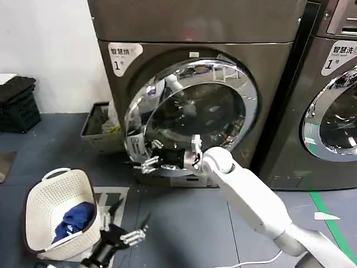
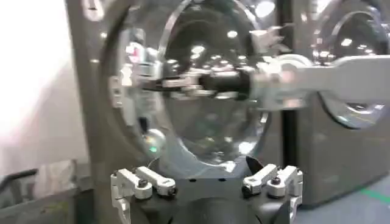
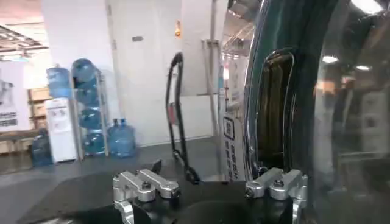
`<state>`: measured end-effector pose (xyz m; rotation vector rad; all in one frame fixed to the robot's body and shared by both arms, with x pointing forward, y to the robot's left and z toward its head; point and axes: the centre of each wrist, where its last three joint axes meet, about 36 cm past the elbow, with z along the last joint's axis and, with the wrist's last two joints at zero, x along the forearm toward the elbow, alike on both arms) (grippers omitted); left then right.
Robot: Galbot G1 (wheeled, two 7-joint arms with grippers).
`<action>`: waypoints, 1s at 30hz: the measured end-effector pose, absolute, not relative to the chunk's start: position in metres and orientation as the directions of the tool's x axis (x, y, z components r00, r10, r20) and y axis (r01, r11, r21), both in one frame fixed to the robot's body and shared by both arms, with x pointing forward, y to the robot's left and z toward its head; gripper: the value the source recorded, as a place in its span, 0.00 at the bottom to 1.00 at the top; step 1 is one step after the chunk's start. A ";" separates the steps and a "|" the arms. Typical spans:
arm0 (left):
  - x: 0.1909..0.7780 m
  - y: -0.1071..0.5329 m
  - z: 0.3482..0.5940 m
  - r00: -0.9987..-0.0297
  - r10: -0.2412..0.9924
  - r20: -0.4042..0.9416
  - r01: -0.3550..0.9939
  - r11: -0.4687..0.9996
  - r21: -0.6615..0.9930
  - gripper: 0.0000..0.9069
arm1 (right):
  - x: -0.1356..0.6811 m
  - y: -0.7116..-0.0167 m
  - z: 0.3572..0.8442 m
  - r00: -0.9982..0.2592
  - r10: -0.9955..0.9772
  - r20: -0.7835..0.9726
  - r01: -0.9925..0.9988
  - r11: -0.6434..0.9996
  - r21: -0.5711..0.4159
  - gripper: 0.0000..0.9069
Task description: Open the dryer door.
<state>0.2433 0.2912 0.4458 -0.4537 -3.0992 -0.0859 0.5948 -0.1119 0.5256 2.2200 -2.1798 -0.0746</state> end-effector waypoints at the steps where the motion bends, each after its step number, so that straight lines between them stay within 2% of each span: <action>1: 0.247 0.295 0.448 -0.960 0.280 0.011 0.280 0.958 0.052 1.00 | 0.593 -0.114 0.526 0.025 -1.000 -0.013 -0.998 -0.026 0.057 1.00; 11: 0.284 0.333 0.468 -0.970 0.240 -0.021 0.240 0.970 0.038 1.00 | 0.578 -0.132 0.532 0.077 -0.997 0.001 -0.996 -0.077 0.052 1.00; 30: 0.338 0.361 0.488 -0.953 0.303 -0.032 0.297 0.948 0.118 1.00 | 0.561 -0.175 0.538 0.211 -0.977 0.026 -0.977 -0.211 0.014 1.00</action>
